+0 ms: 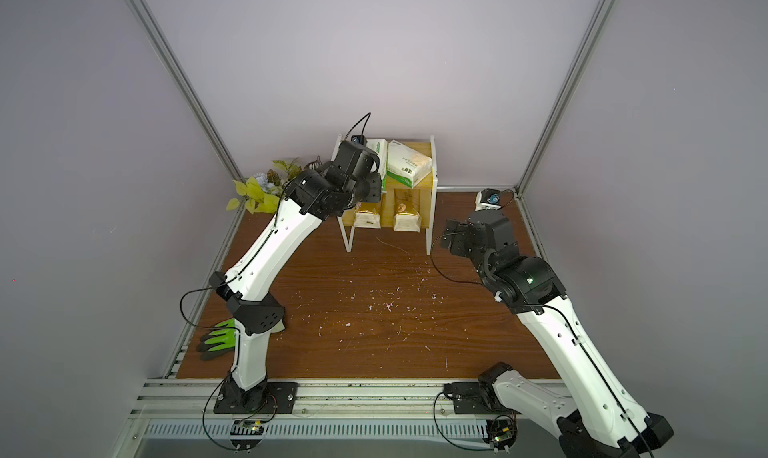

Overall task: Place the tissue boxes on the shelf by color
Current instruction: Place a box of tissues on the shelf.

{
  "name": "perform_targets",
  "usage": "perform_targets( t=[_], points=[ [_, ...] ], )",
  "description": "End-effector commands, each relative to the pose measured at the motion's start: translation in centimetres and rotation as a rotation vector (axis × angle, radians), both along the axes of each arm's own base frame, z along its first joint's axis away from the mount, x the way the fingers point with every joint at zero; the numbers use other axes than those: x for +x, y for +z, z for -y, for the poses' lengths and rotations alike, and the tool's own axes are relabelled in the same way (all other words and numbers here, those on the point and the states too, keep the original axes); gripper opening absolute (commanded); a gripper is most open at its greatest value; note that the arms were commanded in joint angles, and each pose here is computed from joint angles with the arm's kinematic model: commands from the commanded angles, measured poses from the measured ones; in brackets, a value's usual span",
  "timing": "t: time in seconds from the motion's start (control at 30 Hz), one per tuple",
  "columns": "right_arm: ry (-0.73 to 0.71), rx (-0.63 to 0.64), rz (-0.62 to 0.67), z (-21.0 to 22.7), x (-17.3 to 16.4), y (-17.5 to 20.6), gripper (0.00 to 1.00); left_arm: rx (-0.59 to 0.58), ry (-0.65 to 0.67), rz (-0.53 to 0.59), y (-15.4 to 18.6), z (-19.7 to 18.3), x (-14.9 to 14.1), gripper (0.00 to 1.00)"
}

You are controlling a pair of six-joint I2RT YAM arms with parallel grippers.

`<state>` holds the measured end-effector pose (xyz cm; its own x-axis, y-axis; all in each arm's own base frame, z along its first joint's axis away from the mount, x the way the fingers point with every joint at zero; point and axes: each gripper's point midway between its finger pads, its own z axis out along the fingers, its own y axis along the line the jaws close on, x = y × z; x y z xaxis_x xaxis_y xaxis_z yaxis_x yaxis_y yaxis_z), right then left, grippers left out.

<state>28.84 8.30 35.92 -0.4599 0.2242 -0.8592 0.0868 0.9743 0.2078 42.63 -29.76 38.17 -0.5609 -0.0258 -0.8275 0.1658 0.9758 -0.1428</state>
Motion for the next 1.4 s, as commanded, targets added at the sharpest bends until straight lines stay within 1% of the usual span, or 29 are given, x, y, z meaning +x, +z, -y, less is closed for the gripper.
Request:
perform_targets(
  t=[0.0, 0.4, 0.6, 0.73, 0.83, 0.97, 1.1, 1.27, 1.37],
  points=[
    [-0.017, 0.038, 0.016, 0.2, -0.3, 0.3, 0.99, -0.011, 0.004, 0.014, -0.1, 0.2, 1.3, 0.37],
    [-0.031, 0.055, -0.011, 0.7, -1.3, -1.2, 0.99, -0.090, -0.006, 0.112, 2.4, 1.3, 2.9, 0.37],
    [-0.038, 0.059, -0.019, 1.1, -1.9, -1.6, 0.99, -0.140, -0.021, 0.139, 2.4, 2.6, 4.2, 0.37],
    [-0.043, 0.048, -0.024, 1.3, -2.0, -1.7, 0.99, -0.144, -0.022, 0.145, 2.4, 2.7, 4.4, 0.37],
    [-0.039, 0.042, -0.028, 1.3, -2.0, -2.0, 0.99, -0.123, -0.006, 0.152, 2.8, 1.9, 4.0, 0.37],
    [-0.021, 0.042, -0.044, 0.8, -1.8, -3.1, 0.99, -0.088, 0.040, 0.174, 4.1, -0.5, 2.7, 0.38],
    [-0.004, 0.037, -0.059, 0.3, -1.5, -4.4, 0.99, -0.027, 0.088, 0.197, 4.9, -2.8, 1.8, 0.39],
    [0.011, 0.032, -0.069, -0.2, -1.0, -5.4, 0.98, 0.035, 0.112, 0.201, 4.4, -3.7, 1.8, 0.42],
    [0.011, 0.029, -0.074, -0.3, -0.9, -5.8, 0.98, 0.059, 0.103, 0.188, 3.5, -3.3, 2.2, 0.46]
  ],
)
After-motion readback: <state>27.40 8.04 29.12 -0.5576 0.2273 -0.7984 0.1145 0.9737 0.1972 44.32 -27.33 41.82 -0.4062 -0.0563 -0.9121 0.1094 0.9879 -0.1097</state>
